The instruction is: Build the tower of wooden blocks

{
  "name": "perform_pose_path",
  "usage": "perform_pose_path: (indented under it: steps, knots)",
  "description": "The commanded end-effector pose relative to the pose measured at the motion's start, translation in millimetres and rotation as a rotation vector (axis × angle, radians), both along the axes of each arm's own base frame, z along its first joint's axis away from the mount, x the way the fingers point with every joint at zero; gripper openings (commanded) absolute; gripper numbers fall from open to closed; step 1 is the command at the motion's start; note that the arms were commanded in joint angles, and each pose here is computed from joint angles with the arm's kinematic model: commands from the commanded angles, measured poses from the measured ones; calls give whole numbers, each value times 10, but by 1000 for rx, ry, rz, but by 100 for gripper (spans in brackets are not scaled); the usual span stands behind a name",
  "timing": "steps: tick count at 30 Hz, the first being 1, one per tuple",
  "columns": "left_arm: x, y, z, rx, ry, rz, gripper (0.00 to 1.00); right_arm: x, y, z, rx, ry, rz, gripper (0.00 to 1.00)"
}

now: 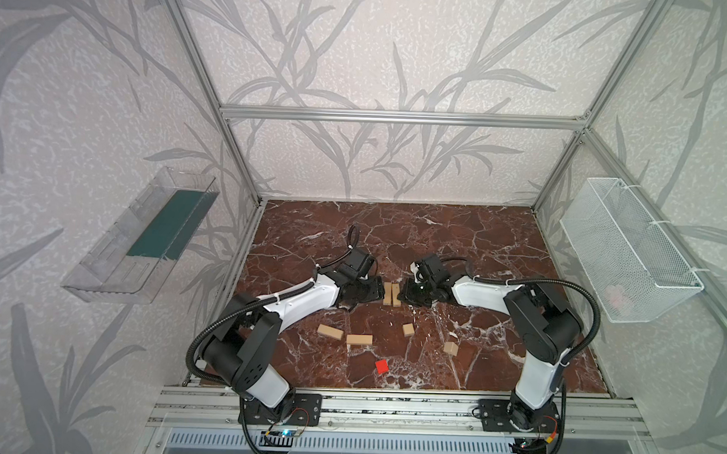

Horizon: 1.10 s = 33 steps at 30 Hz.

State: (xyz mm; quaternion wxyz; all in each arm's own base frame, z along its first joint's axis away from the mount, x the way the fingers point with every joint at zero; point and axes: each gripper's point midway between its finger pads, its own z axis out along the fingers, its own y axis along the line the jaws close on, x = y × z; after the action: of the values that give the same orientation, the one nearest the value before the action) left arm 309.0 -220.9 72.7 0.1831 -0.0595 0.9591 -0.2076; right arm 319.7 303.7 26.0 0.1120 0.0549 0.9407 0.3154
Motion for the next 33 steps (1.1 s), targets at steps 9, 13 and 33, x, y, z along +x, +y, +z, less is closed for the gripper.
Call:
perform_pose_path:
  steps: [9, 13, 33]
  knots:
    - [70, 0, 53, 17, -15, 0, 70, 22, 27, -112, -30, 20, -40, 15]
    - [73, 0, 50, 16, -16, -1, 70, 58, 39, -66, -37, 1, -48, 15]
    - [86, -15, 42, 16, -11, -5, 70, 41, 116, -49, -17, 2, -54, 15]
